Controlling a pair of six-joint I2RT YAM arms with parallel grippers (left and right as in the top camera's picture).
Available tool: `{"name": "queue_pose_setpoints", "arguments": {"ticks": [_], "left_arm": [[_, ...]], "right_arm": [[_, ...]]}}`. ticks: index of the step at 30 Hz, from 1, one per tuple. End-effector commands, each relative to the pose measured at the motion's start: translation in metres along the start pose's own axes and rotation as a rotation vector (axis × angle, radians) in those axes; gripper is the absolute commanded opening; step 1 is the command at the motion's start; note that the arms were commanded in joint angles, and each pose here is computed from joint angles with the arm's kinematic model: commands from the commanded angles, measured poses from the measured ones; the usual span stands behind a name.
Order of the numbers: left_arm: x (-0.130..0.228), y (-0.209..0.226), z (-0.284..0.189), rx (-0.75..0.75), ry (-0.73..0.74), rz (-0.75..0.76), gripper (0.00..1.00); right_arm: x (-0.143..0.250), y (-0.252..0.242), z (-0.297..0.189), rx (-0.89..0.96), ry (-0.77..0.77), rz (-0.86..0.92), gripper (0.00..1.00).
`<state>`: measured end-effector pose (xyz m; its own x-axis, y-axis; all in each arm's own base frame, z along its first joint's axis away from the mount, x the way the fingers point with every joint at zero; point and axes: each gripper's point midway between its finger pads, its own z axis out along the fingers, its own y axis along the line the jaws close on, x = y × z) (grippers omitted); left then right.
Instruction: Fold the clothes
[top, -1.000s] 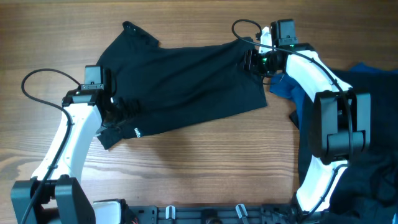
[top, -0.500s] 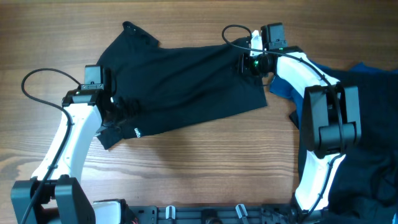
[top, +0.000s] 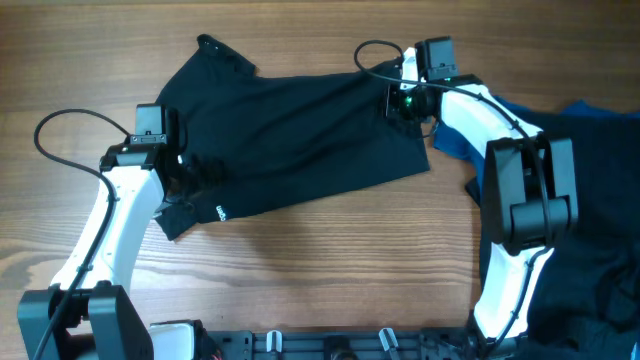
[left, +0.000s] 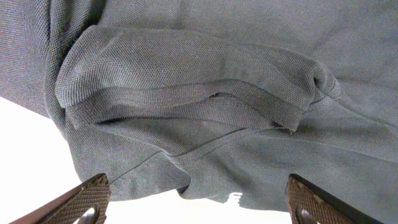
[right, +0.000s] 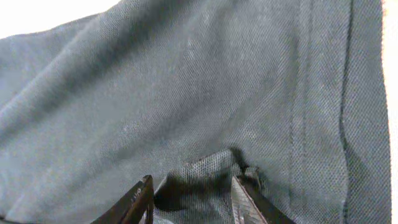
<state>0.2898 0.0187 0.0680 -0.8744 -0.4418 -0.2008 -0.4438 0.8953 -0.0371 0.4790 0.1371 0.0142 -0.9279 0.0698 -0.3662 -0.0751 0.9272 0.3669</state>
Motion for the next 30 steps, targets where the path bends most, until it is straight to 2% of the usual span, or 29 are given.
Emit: {"name": "queue_pose_setpoints", "arguments": {"ticks": [1,4,6,8,11,12,15,20,24,30], "left_arm": [[-0.007,-0.003,-0.004,0.022,-0.013,0.004,0.9],[-0.007,-0.004,-0.004,0.022,-0.013,0.004,0.9],[-0.007,-0.003,-0.004,0.022,-0.013,0.004,0.9],[-0.007,-0.003,-0.004,0.022,-0.013,0.004,0.9],[-0.007,-0.003,-0.004,0.022,-0.013,0.004,0.9],[-0.007,-0.003,-0.004,0.022,-0.013,0.004,0.9],[-0.006,-0.003,-0.004,0.021,-0.011,0.004,0.9],[-0.002,-0.001,-0.004,0.011,0.007,0.004,0.89],[-0.001,0.025,-0.005,-0.101,0.008,-0.016,0.88],[-0.009,0.046,-0.002,-0.11,0.006,-0.106,0.88]], "right_arm": [[0.003,-0.007,0.007,0.077,-0.001,-0.021,0.43],[0.004,-0.01,0.007,0.094,0.004,-0.017,0.41],[0.004,-0.01,0.007,0.1,0.003,-0.012,0.44],[0.005,-0.01,0.007,0.099,0.006,-0.014,0.27],[0.005,-0.01,0.007,0.099,0.005,-0.017,0.14],[0.003,-0.009,0.005,0.098,0.0,-0.025,0.04],[-0.007,-0.007,-0.014,0.095,-0.031,-0.017,0.04],[-0.019,0.003,-0.08,0.096,-0.081,-0.005,0.04],[0.015,0.006,-0.111,0.12,0.032,0.064,0.04],[0.07,0.005,-0.145,0.171,0.222,0.127,0.04]]}}
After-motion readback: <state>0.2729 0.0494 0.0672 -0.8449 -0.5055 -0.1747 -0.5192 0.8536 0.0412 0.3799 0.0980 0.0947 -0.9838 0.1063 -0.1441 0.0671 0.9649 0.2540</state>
